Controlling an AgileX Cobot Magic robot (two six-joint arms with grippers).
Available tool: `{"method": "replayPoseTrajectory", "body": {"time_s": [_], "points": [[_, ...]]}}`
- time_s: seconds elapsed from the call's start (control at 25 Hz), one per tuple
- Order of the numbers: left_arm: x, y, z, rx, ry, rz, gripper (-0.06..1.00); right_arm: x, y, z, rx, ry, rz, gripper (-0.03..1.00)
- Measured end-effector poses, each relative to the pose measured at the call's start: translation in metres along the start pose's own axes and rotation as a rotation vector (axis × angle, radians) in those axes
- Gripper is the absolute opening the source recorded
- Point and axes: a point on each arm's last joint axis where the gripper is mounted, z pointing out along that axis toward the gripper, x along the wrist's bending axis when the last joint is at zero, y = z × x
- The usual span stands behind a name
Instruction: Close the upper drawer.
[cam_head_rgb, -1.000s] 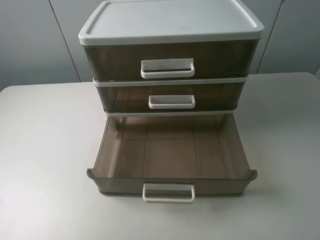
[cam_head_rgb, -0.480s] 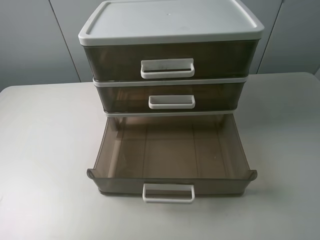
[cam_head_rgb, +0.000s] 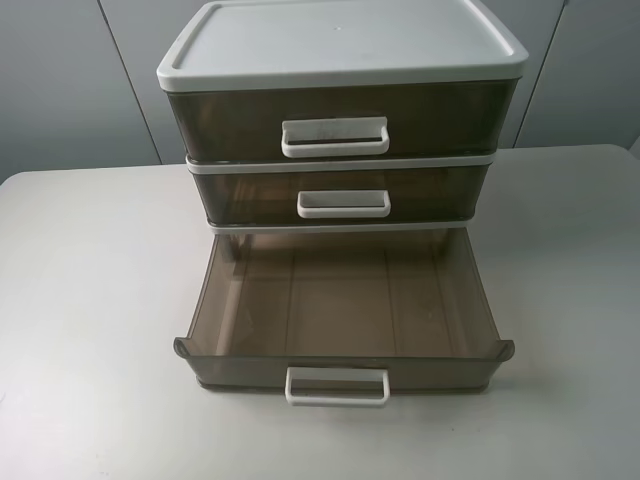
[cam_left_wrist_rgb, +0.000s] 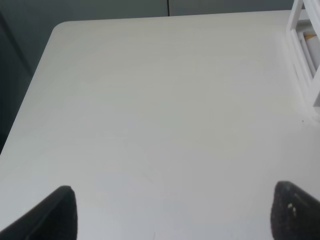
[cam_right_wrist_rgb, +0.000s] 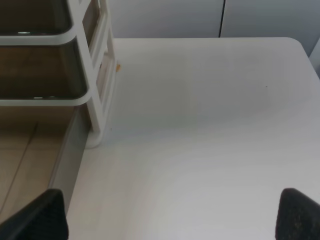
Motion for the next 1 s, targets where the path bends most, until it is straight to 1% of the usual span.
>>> {"method": "replayPoseTrajectory", "body": {"time_s": [1.0], "points": [[0.0000, 0.0000, 0.0000, 0.000, 0.000, 0.002, 0.74, 0.0000, -0.0001, -0.0002, -0.002, 0.000, 0.000, 0.63]]}}
